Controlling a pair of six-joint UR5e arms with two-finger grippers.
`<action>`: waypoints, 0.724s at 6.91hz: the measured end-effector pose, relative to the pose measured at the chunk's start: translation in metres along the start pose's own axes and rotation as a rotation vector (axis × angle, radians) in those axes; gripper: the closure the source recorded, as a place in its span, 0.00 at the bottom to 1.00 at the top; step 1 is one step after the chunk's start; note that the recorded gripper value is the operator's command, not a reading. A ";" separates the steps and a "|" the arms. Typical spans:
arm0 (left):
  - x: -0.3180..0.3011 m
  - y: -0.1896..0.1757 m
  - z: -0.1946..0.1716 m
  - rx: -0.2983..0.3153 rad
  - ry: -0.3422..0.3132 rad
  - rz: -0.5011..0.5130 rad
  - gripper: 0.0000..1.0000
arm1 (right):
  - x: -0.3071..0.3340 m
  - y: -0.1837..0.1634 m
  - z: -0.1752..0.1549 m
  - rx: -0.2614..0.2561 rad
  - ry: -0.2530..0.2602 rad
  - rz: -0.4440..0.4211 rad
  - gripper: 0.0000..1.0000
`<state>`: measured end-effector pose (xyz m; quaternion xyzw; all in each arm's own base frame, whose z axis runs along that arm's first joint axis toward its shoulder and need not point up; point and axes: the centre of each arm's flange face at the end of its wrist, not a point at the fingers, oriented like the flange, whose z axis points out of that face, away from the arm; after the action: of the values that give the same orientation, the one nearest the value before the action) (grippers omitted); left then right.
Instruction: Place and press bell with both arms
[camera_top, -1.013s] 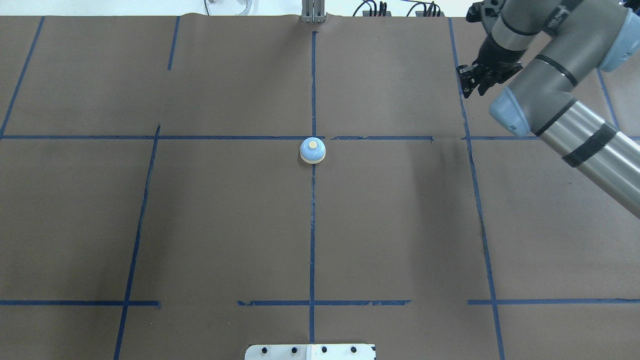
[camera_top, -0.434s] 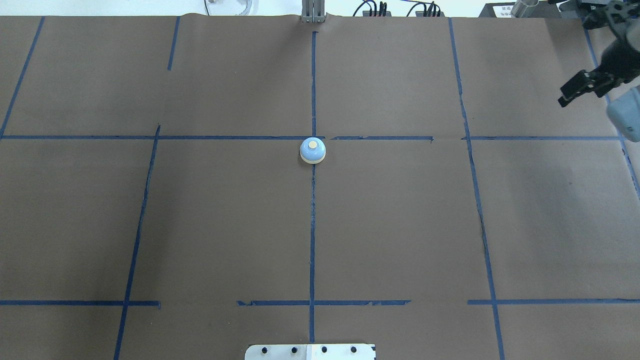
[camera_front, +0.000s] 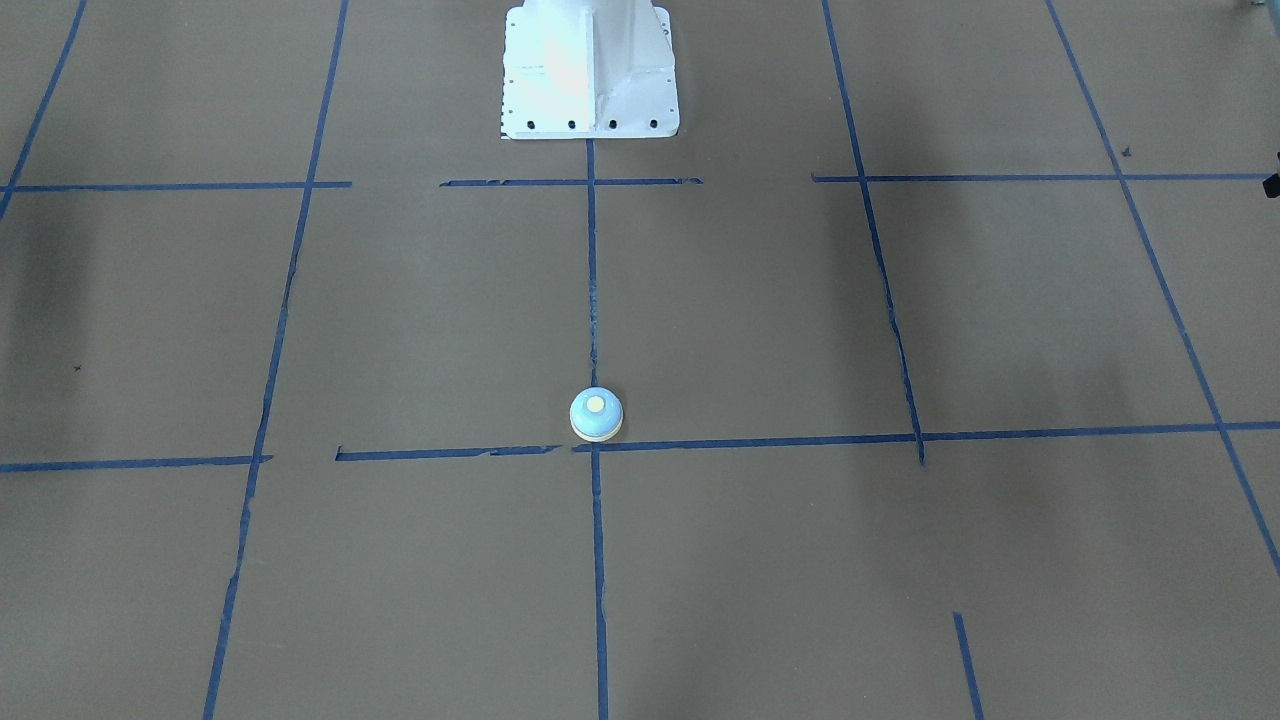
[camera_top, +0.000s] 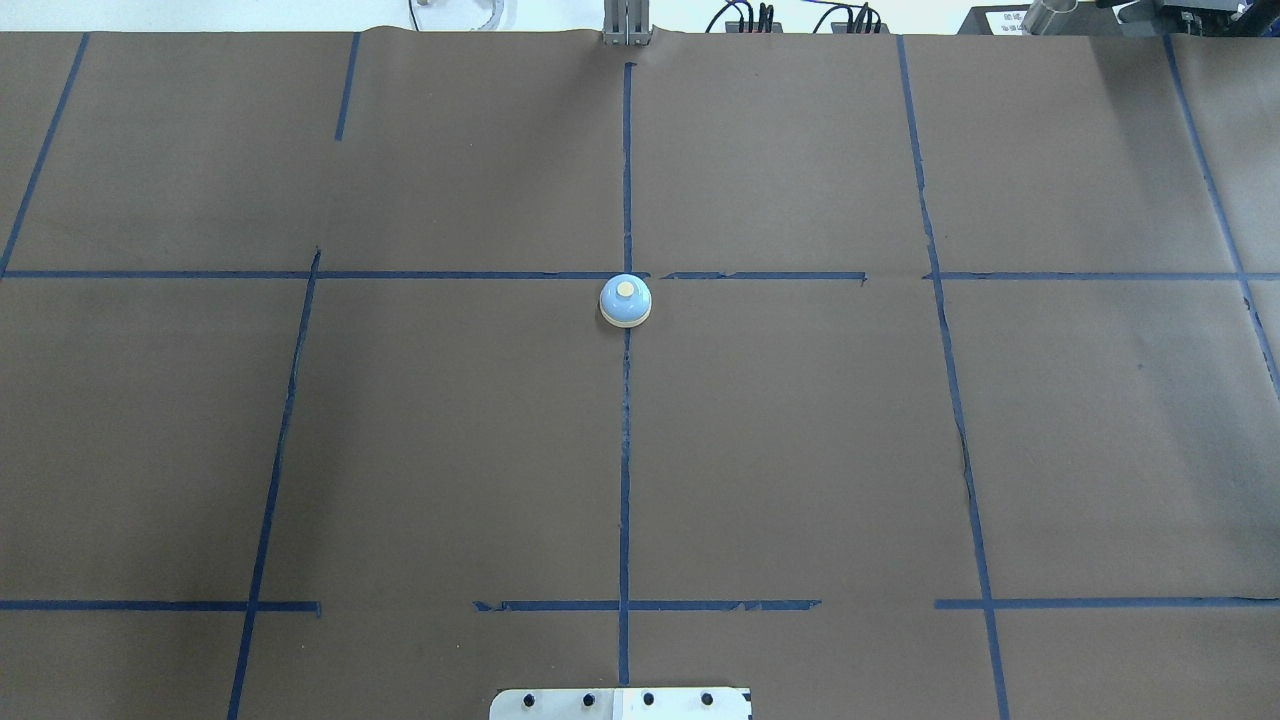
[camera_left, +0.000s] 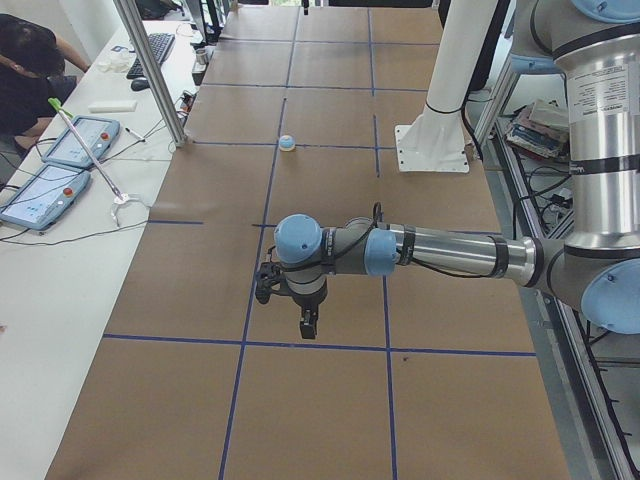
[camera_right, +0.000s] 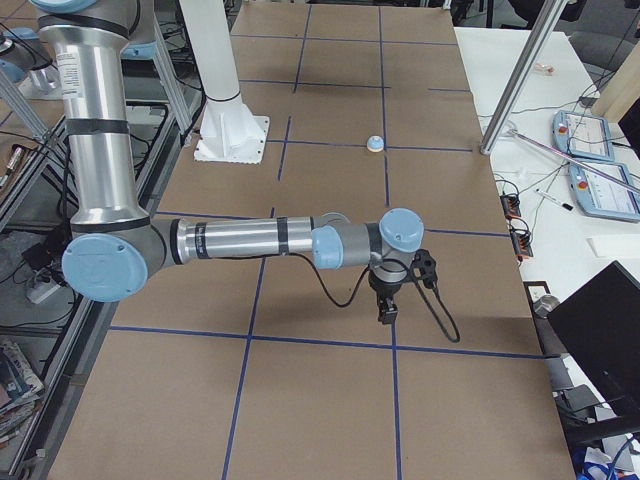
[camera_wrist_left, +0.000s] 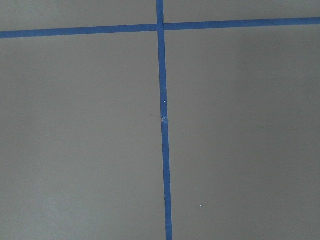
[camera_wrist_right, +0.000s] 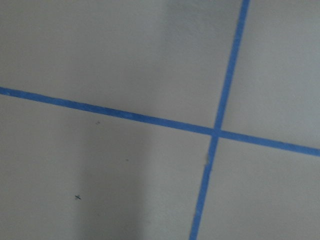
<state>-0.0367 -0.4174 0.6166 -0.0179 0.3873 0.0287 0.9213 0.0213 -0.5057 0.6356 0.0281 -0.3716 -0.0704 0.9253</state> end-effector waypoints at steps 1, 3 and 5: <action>-0.003 0.003 0.002 -0.006 -0.001 -0.007 0.00 | 0.016 0.027 0.001 -0.003 -0.003 0.039 0.00; -0.010 0.011 0.010 -0.028 -0.006 -0.032 0.00 | 0.019 0.044 -0.001 0.000 -0.007 0.067 0.00; -0.014 0.015 0.013 -0.036 -0.008 -0.037 0.00 | 0.019 0.045 -0.001 0.002 -0.005 0.068 0.00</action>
<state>-0.0380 -0.4024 0.6354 -0.0414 0.3825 0.0189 0.9228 0.0407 -0.4638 0.6524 0.0159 -0.3749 -0.0386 0.9261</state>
